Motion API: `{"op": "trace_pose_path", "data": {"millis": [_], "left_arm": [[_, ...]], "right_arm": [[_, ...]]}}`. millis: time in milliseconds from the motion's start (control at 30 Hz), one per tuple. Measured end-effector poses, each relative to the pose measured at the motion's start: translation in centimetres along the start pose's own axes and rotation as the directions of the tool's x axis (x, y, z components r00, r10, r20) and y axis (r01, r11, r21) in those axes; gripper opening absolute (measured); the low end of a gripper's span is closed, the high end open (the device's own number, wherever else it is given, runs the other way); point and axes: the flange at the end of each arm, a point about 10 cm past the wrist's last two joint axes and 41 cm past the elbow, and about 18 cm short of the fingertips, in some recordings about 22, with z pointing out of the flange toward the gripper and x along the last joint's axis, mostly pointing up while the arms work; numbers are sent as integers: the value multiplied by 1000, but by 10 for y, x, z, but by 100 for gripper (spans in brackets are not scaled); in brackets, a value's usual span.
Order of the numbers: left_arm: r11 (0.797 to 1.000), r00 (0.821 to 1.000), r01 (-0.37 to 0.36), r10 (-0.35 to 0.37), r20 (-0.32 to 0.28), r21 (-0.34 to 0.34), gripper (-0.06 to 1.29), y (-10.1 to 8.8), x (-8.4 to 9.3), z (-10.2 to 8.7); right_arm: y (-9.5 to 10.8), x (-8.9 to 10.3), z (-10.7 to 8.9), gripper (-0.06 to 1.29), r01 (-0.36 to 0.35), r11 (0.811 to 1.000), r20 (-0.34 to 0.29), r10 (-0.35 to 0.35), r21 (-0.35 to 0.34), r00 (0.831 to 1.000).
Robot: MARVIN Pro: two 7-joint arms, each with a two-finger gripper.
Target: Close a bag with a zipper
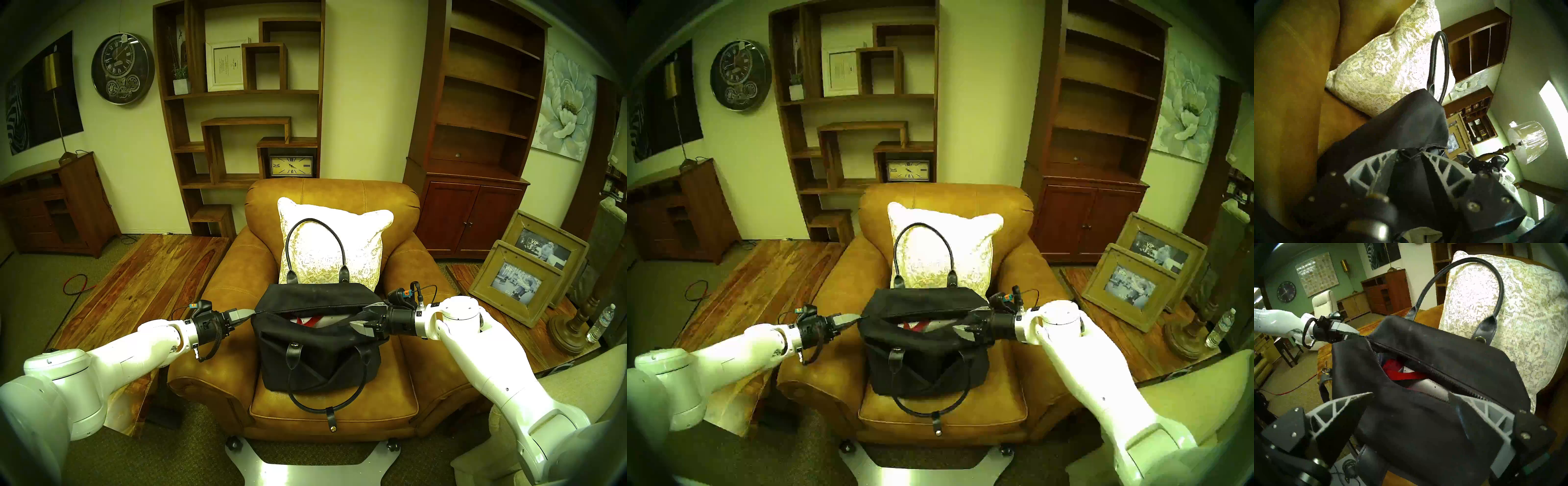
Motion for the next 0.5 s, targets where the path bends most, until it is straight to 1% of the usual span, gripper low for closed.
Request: {"op": "trace_pose_path", "data": {"millis": [100,133,200,500], "left_arm": [[1000,1000,12,-12,4,-9,57,0,-1,-1],[1000,1000,18,-18,8,-17,51,0,-1,-1],[1000,1000,21,-21,11,-23,46,1,-2,-1],[999,1000,28,-27,16,-46,46,4,-3,4]], "right_arm": [[0,0,0,123,0,1000,0,0,0,1000],[0,0,0,123,0,1000,0,0,-1,1000],[0,0,0,123,1,1000,0,-1,-1,1000],[0,0,0,123,1,1000,-1,-1,-1,1000]]}}
